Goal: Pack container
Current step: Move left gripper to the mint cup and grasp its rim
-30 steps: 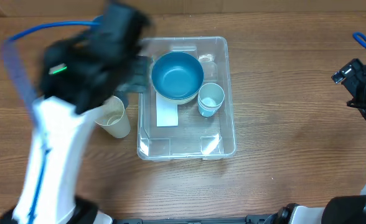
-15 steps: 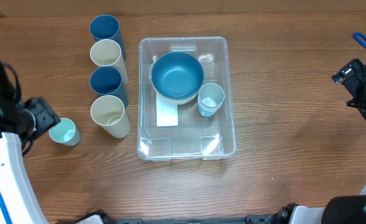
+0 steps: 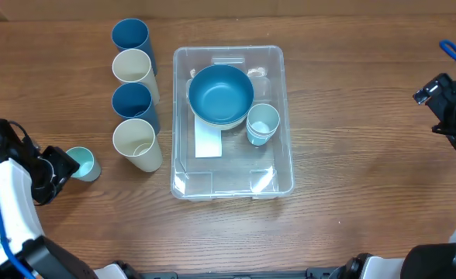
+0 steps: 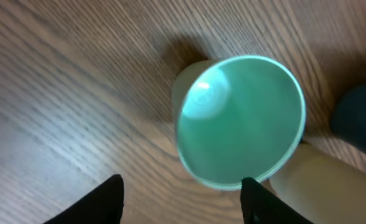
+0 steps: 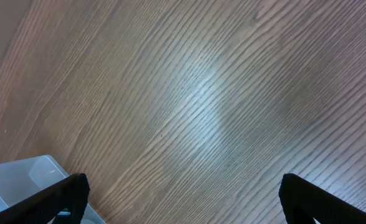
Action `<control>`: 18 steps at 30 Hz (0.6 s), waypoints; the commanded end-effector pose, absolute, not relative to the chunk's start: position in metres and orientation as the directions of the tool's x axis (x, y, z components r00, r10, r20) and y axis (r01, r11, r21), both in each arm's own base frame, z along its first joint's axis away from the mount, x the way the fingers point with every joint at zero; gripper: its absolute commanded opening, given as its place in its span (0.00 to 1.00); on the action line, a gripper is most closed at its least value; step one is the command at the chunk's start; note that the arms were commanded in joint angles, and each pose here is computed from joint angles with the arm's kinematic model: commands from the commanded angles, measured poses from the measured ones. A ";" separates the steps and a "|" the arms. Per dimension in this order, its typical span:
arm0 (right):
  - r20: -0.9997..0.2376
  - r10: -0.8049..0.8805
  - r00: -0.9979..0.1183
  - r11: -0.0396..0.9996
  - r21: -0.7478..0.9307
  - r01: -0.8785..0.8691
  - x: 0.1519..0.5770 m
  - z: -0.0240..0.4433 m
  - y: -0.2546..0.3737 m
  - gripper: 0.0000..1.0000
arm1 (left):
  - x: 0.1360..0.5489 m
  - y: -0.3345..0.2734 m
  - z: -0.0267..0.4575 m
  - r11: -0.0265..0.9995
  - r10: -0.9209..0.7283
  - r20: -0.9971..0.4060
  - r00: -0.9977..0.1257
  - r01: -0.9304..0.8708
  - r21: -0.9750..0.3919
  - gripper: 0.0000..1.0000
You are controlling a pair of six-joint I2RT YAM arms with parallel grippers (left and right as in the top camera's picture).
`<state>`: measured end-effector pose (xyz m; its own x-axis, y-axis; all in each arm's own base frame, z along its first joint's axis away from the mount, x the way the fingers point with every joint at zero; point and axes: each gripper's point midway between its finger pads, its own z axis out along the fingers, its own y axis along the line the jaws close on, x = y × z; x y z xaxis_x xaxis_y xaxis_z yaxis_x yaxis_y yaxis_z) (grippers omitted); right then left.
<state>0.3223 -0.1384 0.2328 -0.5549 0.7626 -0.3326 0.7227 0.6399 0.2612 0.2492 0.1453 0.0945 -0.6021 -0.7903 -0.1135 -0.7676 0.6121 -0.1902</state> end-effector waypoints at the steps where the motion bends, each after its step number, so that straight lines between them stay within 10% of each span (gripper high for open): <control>1: -0.347 0.765 -0.543 0.636 0.269 0.724 0.323 0.238 -0.140 1.00 | 0.256 0.147 0.082 0.625 -0.779 -0.103 -0.618 -0.755 -0.200 0.54; 18: -0.347 0.765 -0.543 0.636 0.269 0.724 0.323 0.238 -0.140 1.00 | 0.272 0.166 0.054 0.617 -0.787 -0.109 -0.607 -0.769 -0.169 0.04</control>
